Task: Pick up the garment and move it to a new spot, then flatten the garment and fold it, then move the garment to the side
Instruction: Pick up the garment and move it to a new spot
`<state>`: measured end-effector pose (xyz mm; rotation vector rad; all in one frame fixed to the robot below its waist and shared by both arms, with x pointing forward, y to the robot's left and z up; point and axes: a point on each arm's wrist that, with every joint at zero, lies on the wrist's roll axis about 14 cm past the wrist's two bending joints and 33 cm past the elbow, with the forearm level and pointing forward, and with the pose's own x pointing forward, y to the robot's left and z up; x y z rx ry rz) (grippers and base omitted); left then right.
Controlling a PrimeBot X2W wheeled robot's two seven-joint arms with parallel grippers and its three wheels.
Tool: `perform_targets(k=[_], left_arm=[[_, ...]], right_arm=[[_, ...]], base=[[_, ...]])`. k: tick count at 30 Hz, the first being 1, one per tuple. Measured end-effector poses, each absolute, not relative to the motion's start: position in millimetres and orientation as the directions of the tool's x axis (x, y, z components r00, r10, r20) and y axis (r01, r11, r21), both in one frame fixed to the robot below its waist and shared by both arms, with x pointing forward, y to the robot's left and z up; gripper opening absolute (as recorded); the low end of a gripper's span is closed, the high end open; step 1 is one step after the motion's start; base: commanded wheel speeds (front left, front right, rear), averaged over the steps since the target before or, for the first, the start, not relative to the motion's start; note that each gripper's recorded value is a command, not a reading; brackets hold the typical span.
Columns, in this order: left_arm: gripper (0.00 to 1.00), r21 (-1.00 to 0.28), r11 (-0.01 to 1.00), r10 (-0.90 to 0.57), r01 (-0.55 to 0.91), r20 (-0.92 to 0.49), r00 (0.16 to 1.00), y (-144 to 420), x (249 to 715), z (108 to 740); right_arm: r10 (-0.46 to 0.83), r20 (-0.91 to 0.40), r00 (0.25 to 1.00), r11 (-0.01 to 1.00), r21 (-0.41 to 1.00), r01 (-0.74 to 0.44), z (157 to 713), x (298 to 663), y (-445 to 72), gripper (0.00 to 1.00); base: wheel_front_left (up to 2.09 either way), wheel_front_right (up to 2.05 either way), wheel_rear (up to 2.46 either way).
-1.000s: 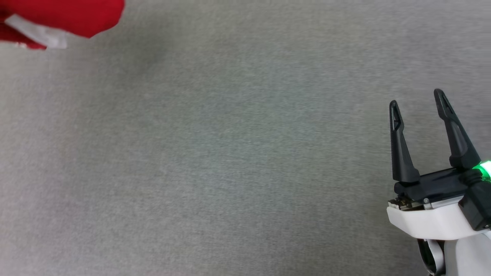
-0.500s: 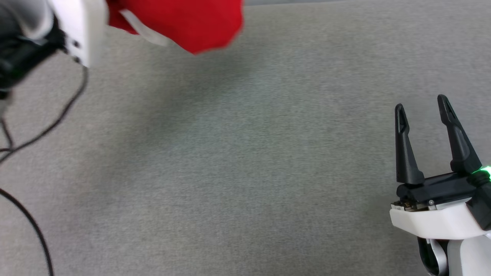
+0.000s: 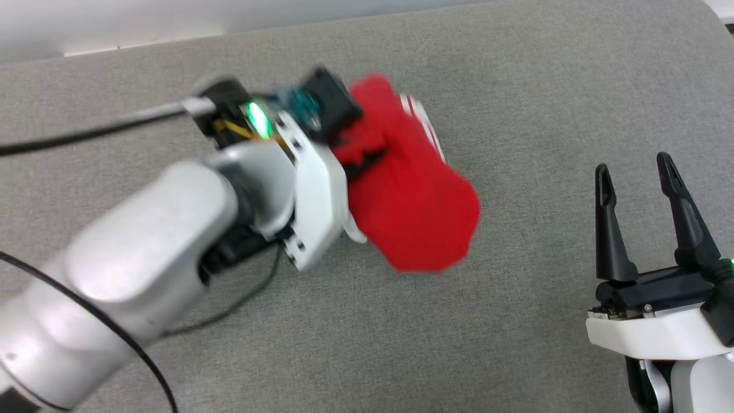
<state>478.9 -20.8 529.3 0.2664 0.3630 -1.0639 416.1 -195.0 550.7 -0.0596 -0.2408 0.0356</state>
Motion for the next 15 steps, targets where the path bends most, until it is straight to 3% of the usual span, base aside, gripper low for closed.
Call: perform_targets(k=[10, 15], left_arm=[[0.00, -0.201, 0.415, -0.805, 0.887, -0.536, 0.255, -43.9, 404.2, 424.6], [0.00, -0.231, 0.429, -0.785, 0.873, -0.573, 0.235, -40.8, 383.1, 403.2]], right_arm=[[0.026, 0.208, 0.978, 0.998, -0.062, -0.014, 541.0, 415.7, -200.4, 1.00], [0.037, 0.212, 0.977, 0.998, -0.064, -0.024, 543.3, 413.3, -196.7, 1.00]], base=[[0.00, 0.00, 0.00], [0.00, 0.00, 0.00]])
